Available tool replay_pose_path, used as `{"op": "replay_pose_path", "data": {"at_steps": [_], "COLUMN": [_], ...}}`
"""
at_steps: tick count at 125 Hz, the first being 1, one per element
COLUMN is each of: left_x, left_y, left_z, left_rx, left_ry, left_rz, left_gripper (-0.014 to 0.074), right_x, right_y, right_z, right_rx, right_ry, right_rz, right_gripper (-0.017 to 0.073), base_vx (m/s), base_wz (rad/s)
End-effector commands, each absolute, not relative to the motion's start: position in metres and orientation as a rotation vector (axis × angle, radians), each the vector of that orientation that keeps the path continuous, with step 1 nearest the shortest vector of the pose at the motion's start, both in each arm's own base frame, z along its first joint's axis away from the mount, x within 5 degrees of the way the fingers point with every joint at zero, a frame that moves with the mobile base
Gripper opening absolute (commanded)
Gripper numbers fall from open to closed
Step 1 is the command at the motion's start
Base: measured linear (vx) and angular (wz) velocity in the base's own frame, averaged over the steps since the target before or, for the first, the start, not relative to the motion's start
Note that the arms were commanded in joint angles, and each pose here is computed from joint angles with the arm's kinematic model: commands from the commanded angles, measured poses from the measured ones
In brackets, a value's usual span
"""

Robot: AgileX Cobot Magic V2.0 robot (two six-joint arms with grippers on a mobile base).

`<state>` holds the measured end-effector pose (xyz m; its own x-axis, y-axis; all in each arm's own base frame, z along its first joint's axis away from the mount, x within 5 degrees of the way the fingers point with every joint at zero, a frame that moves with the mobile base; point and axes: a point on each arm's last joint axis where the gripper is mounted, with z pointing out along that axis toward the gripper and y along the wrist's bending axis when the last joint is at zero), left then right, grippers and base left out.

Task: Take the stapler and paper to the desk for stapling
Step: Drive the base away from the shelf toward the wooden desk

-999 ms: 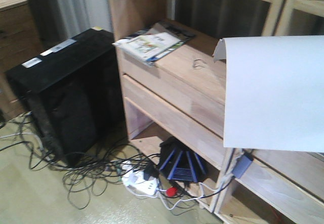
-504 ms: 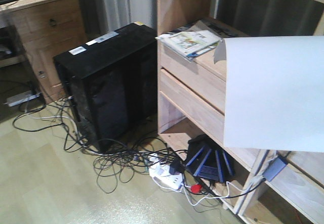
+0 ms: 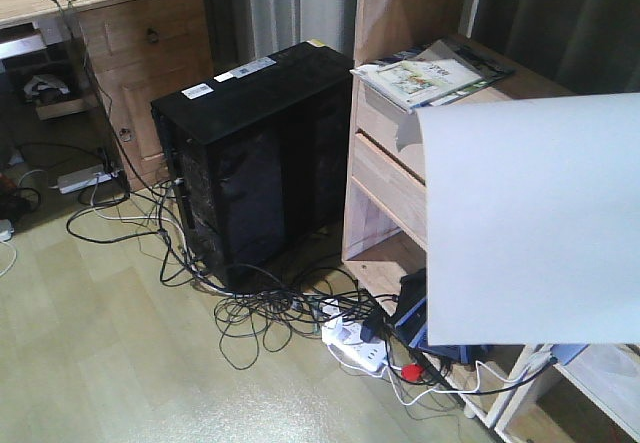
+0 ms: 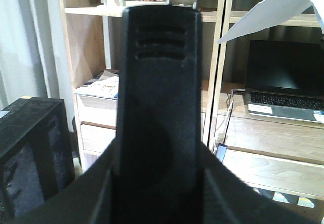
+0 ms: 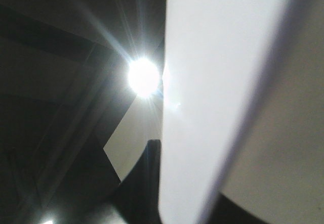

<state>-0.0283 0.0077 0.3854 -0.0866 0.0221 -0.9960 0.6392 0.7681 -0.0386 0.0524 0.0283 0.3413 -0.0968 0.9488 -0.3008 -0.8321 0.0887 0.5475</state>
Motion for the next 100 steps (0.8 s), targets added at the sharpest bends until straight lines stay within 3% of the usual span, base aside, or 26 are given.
{"op": "replay_pose_path", "data": {"at_steps": [1, 100], "left_x": [-0.0279, -0.0279], "left_y": [0.0075, 0.0075], "left_z": [0.4021, 0.4021], "left_rx": [0.501, 0.501], "left_ry": [1.478, 1.478], "left_rz": [-0.599, -0.599], "left_gripper": [-0.0006, -0.0006], "right_x": [0.0489, 0.0489], "right_y": [0.0277, 0.0277], "right_z": [0.3521, 0.3521], "right_rx": [0.170, 0.170], "right_ry": [0.661, 0.661], "right_rz": [1.519, 1.519], "right_gripper": [-0.0007, -0.0007], "base_vx": [-0.02, 0.01], "base_wz": [0.06, 0.09]}}
